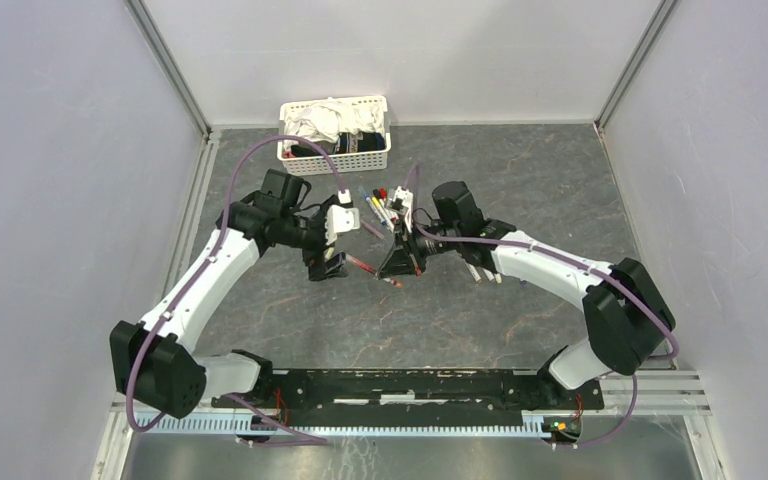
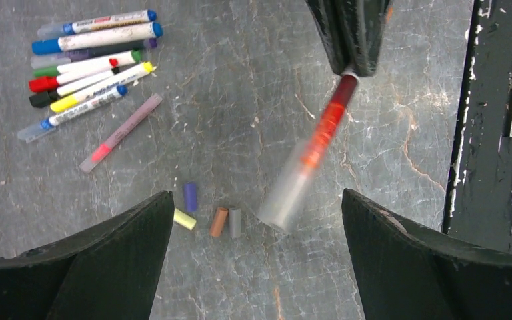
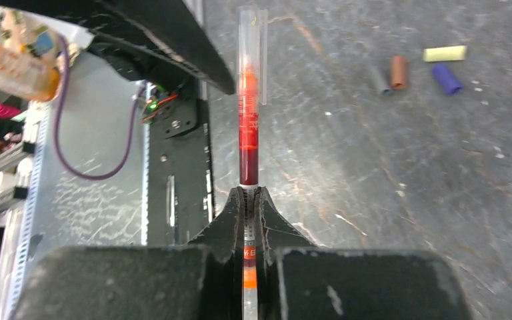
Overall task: Open the pen caps
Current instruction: Open the pen cap from the pen.
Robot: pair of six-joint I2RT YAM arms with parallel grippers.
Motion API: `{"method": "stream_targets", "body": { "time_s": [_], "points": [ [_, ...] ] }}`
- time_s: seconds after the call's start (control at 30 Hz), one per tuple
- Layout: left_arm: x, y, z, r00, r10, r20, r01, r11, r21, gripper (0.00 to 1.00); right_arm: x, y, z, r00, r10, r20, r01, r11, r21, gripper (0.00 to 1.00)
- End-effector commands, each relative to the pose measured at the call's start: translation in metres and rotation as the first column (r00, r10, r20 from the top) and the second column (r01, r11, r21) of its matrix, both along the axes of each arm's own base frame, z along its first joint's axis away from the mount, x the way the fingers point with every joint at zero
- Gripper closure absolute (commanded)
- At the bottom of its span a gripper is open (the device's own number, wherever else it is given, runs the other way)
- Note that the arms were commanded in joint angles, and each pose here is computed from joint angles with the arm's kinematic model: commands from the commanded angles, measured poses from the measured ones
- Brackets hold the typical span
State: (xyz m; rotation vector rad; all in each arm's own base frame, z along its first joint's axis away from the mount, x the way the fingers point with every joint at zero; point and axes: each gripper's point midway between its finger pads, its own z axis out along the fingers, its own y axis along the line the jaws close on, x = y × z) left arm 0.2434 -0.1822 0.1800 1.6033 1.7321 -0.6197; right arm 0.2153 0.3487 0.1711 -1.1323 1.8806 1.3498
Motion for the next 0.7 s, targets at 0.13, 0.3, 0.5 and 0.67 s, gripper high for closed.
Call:
{"method": "stream_targets", "body": {
  "time_s": [0.13, 0.3, 0.5, 0.67],
  "points": [
    [-0.029, -0.009, 0.0, 0.965, -0.262, 0.032, 0.263, 0.965, -0.024, 0.03, -0.028, 0.01, 0.017, 0.983, 0.183, 0.008, -0.183, 0.98, 0.081, 1.0],
    [-0.037, -0.011, 0.0, 0.953, -0.301, 0.019, 0.302, 0.953, -0.038, 0.21, -0.026, 0.012, 0.017, 0.984, 0.18, -0.016, -0.178, 0.982, 0.068, 1.0],
    [-0.037, -0.013, 0.001, 0.951, -0.309, 0.007, 0.309, 0.95, -0.038, 0.43, -0.022, 0.016, 0.018, 0.984, 0.179, -0.025, -0.177, 0.983, 0.056, 1.0],
    [-0.038, -0.017, -0.006, 0.946, -0.322, -0.018, 0.322, 0.946, -0.029, 0.59, -0.022, 0.02, 0.017, 0.982, 0.184, -0.037, -0.182, 0.982, 0.044, 1.0]
  ]
}}
